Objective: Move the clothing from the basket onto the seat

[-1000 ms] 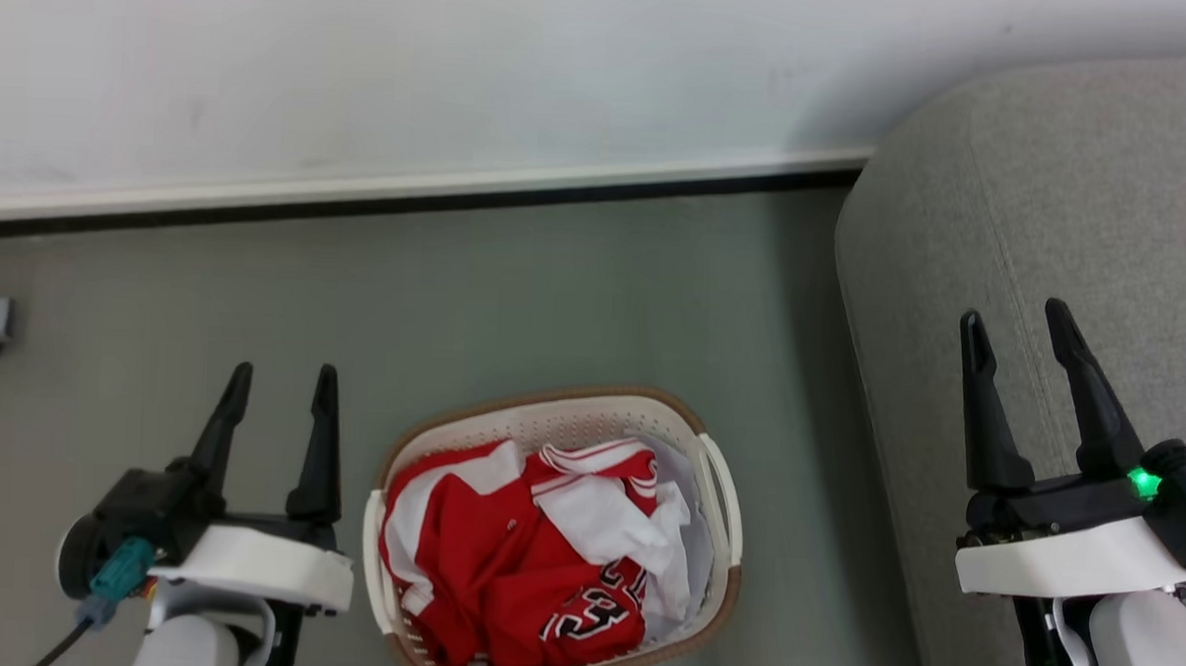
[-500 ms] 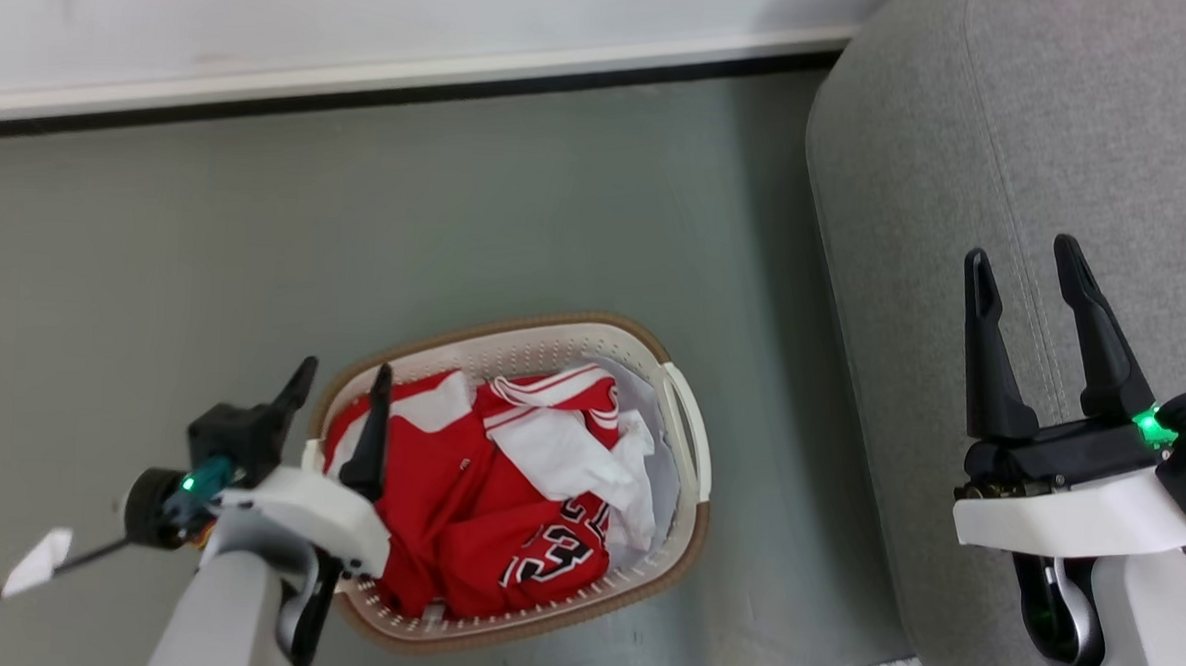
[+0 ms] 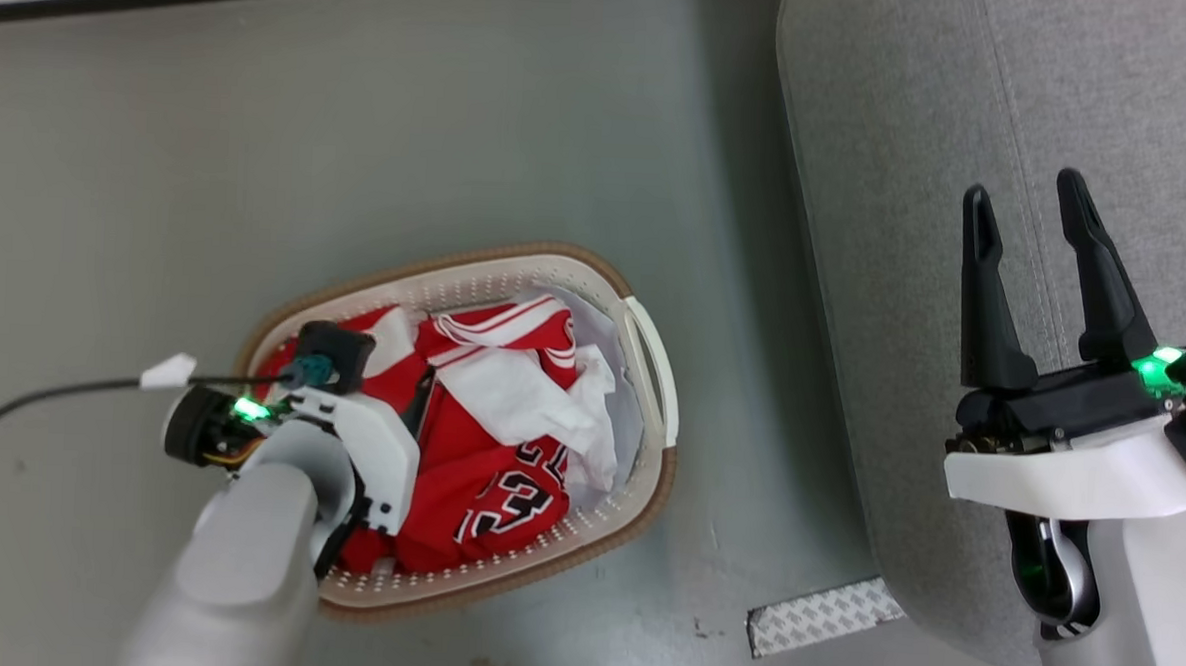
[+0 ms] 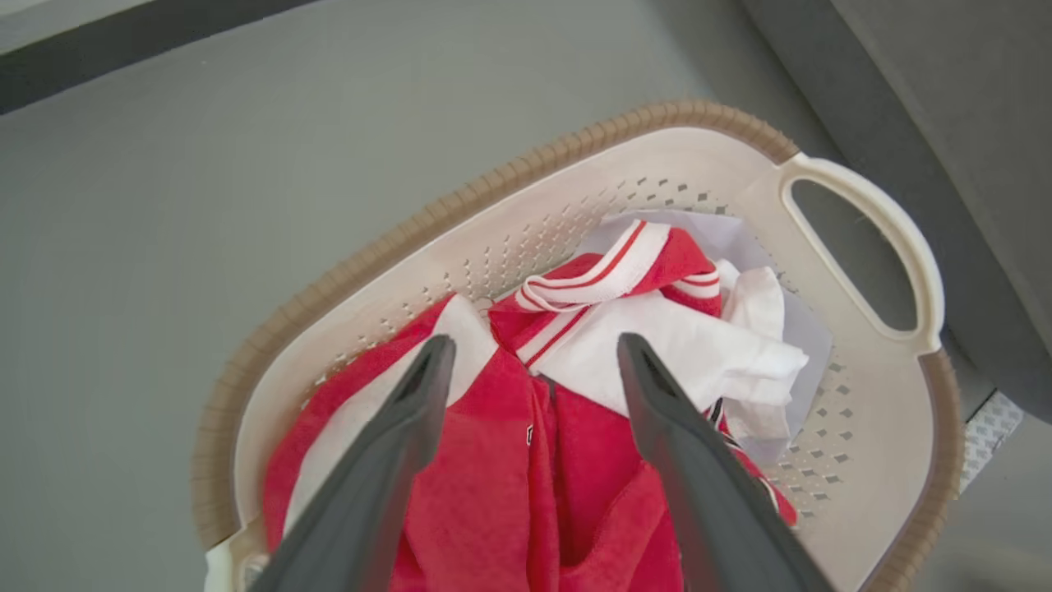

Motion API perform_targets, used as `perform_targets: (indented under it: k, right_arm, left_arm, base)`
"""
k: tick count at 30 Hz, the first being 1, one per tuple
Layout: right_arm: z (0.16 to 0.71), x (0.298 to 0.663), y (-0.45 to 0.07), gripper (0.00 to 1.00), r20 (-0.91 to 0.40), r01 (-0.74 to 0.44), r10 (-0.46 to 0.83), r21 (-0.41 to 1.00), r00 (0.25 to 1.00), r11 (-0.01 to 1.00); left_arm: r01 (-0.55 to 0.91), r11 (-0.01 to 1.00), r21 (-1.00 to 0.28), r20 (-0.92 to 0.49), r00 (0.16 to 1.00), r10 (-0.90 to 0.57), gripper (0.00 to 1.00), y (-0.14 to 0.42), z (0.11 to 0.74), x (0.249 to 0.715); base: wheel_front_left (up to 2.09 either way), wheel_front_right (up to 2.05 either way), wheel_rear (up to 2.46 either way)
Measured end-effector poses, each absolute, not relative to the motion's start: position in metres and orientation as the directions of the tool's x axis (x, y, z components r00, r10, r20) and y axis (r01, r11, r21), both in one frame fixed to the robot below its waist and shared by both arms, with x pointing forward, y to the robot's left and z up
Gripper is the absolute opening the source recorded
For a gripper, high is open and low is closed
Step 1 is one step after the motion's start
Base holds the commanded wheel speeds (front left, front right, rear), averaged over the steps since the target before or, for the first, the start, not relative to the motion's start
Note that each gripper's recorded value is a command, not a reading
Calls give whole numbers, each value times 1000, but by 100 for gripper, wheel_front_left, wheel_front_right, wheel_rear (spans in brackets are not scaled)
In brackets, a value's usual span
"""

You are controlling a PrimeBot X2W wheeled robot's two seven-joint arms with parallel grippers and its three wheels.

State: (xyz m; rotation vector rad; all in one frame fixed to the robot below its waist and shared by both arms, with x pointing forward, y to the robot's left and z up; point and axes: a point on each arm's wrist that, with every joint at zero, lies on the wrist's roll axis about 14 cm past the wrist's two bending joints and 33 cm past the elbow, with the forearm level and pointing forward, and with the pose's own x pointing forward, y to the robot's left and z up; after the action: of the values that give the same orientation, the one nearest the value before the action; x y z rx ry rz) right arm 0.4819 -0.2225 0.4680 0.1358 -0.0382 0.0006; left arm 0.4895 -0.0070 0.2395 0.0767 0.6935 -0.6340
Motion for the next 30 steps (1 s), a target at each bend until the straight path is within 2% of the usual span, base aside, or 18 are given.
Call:
perform_targets:
  k: [10, 15, 17, 19, 27, 28, 29, 30]
  right_arm:
    - [442, 492, -230, 100, -12, 25, -24, 121, 1000, 992]
    - [423, 496, -234, 100, -51, 39, -34, 109, 998, 993]
    - [420, 497, -235, 100, -56, 40, -34, 106, 998, 994]
    - [409, 498, -237, 100, -81, 48, -40, 98, 996, 994]
    - [392, 500, -243, 100, -117, 60, -50, 84, 992, 995]
    - [391, 500, -244, 100, -120, 61, -51, 84, 991, 995]
    - [390, 500, -244, 100, -122, 63, -52, 84, 991, 994]
    - [390, 500, -244, 100, -122, 63, -52, 85, 991, 994]
  left_arm:
    - [704, 698, -131, -800, 340, -494, 100, -22, 170, 465]
    - [749, 648, -136, -881, 208, -424, 100, -14, 128, 449]
    - [753, 643, -142, -888, 190, -418, 100, -14, 122, 447]
    - [772, 620, -143, -915, 136, -380, 100, -9, 104, 441]
    - [798, 578, -170, -933, 57, -354, 100, -12, 74, 429]
    - [796, 578, -179, -930, 54, -363, 72, -14, 73, 427]
    - [797, 576, -182, -930, 50, -364, 13, -15, 72, 426]
    - [798, 574, -185, -929, 50, -368, 0, -15, 71, 425]
  base:
    - [0, 0, 0]
    - [0, 0, 0]
    - [0, 0, 0]
    - [0, 0, 0]
    - [0, 0, 0]
    - [0, 0, 0]
    - [0, 0, 0]
    - [0, 0, 0]
